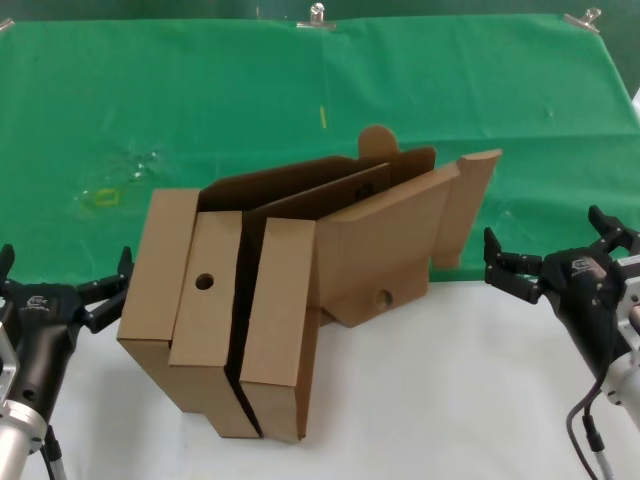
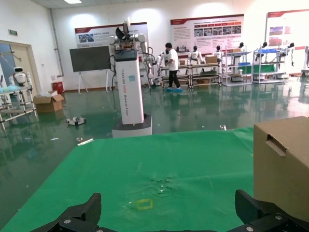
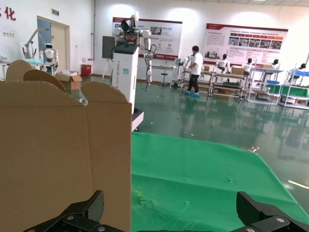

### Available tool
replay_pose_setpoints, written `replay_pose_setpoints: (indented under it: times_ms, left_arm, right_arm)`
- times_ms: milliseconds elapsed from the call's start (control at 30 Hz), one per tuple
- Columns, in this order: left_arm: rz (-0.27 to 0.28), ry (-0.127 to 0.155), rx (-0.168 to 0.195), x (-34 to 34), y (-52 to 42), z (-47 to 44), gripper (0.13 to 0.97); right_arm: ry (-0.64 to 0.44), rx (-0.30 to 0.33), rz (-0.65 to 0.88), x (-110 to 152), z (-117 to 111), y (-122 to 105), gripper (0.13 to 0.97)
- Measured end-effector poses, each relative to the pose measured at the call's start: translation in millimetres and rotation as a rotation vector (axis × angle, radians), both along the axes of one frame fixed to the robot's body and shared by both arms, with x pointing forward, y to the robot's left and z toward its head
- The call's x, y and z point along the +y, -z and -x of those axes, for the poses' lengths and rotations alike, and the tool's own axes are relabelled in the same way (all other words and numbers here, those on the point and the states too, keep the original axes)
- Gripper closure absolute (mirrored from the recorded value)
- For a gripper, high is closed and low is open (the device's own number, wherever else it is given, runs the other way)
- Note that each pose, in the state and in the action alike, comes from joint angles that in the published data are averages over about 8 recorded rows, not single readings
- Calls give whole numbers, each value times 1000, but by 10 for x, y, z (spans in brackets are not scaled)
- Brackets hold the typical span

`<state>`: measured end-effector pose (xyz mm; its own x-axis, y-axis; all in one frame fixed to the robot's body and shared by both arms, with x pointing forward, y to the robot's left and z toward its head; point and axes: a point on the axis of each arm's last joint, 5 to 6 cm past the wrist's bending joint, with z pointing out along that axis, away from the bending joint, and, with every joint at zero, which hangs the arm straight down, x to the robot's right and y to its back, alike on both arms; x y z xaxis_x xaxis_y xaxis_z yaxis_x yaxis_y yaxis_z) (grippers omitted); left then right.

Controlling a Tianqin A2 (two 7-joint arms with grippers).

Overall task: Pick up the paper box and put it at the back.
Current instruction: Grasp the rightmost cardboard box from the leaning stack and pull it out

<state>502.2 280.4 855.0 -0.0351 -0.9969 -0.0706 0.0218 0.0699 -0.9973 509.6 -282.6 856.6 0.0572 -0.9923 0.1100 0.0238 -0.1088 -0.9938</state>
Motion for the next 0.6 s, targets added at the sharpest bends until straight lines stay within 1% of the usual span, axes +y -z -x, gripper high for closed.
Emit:
replay_pose_setpoints:
  times_ms: [600]
  left_arm:
    - [0,0,0,0,0,0,132]
  right_arm:
    - [0,0,0,0,0,0,130]
